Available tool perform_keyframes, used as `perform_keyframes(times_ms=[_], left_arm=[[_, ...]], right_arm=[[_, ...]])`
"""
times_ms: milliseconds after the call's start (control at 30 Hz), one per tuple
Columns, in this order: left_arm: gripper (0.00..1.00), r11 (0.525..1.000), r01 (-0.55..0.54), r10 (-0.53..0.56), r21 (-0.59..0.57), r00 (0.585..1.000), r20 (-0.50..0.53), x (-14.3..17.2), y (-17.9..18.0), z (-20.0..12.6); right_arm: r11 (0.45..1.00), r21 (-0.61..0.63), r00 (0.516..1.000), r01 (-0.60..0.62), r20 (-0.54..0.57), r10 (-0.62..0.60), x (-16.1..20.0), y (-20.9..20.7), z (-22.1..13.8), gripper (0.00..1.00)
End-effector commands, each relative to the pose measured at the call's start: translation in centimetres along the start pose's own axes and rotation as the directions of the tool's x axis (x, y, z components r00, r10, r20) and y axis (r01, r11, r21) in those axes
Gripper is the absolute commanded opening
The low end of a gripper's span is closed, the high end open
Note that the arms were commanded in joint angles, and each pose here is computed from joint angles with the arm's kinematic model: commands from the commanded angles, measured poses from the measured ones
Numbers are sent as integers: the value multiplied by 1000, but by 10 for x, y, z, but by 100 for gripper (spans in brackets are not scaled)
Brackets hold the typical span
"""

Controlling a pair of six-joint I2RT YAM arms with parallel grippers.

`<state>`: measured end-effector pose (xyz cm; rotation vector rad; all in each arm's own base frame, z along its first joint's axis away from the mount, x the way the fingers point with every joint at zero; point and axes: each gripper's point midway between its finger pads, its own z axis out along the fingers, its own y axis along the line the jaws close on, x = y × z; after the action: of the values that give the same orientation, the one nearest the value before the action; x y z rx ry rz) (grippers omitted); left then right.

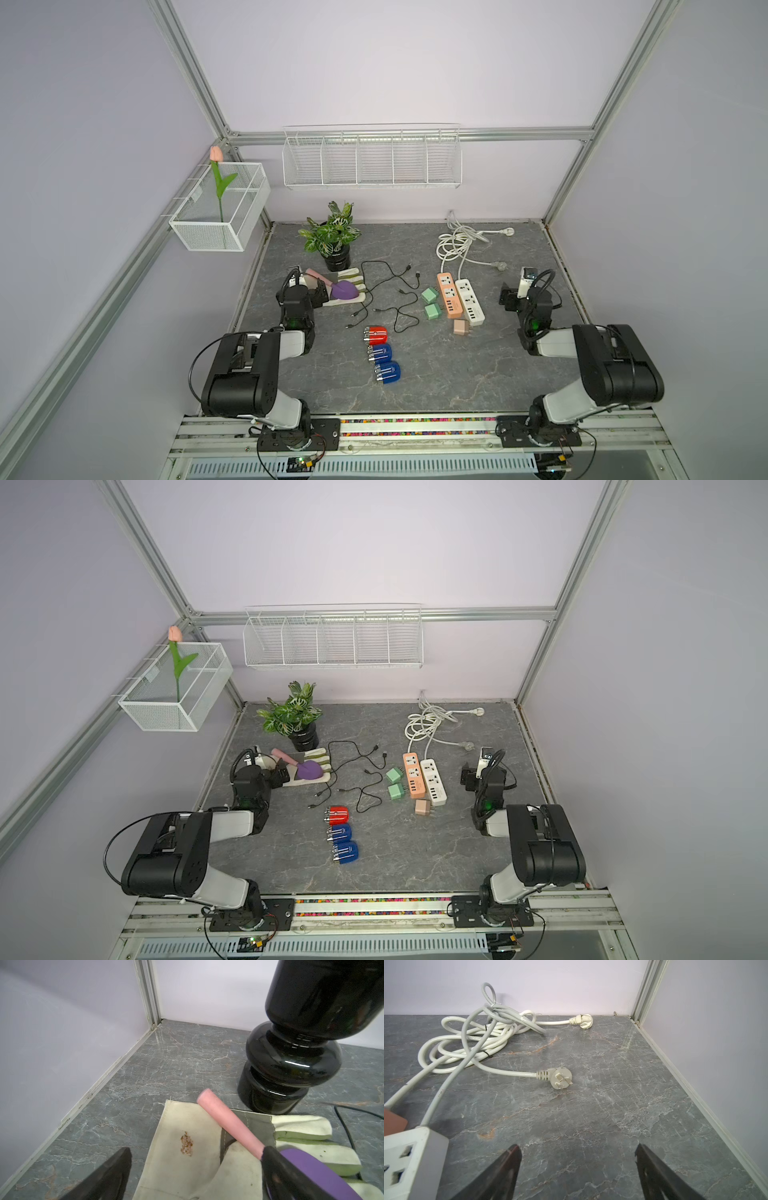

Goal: Charge the electric shaver
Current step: Pick up the charging cable from the center of the board.

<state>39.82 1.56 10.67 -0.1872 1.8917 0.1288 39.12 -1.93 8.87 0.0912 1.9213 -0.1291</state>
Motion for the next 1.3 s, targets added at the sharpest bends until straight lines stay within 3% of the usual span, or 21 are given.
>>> perform_keyframes(times_ms=[0,733,900,967,1067,1133,1200,1267], left_arm=[[99,1000,-15,15,3,1000,12,-8,-1,3],[99,1000,-14,14,5,1000,14,-8,-1,3],[99,998,-62,62,6,998,8,-32,-5,-6],[99,997,-68,68,-39,998,12,-54,-5,-14],[99,994,39,-28,-104,994,110,-100,-4,-35],[99,968,219,-202,-121,970,132,-127,-1,-51],[99,879,439,-445,-183,895,11,-121,5,-62],[100,784,559,-587,-271,809,-27,-106,15,-66]], right_arm=[[1000,-9,1000,13,21,-12,-5,1,-2,89],[1000,-2,1000,13,24,-13,-7,0,-3,89],[997,43,997,71,5,-71,-42,4,-20,89],[998,38,995,47,91,-50,-83,10,-33,89],[998,23,979,-60,195,54,-164,21,-57,89],[979,-34,976,-199,83,202,-184,29,-61,89],[948,-32,948,-317,-39,316,-179,35,-57,89],[912,-102,915,-397,-123,384,-169,49,-48,89]])
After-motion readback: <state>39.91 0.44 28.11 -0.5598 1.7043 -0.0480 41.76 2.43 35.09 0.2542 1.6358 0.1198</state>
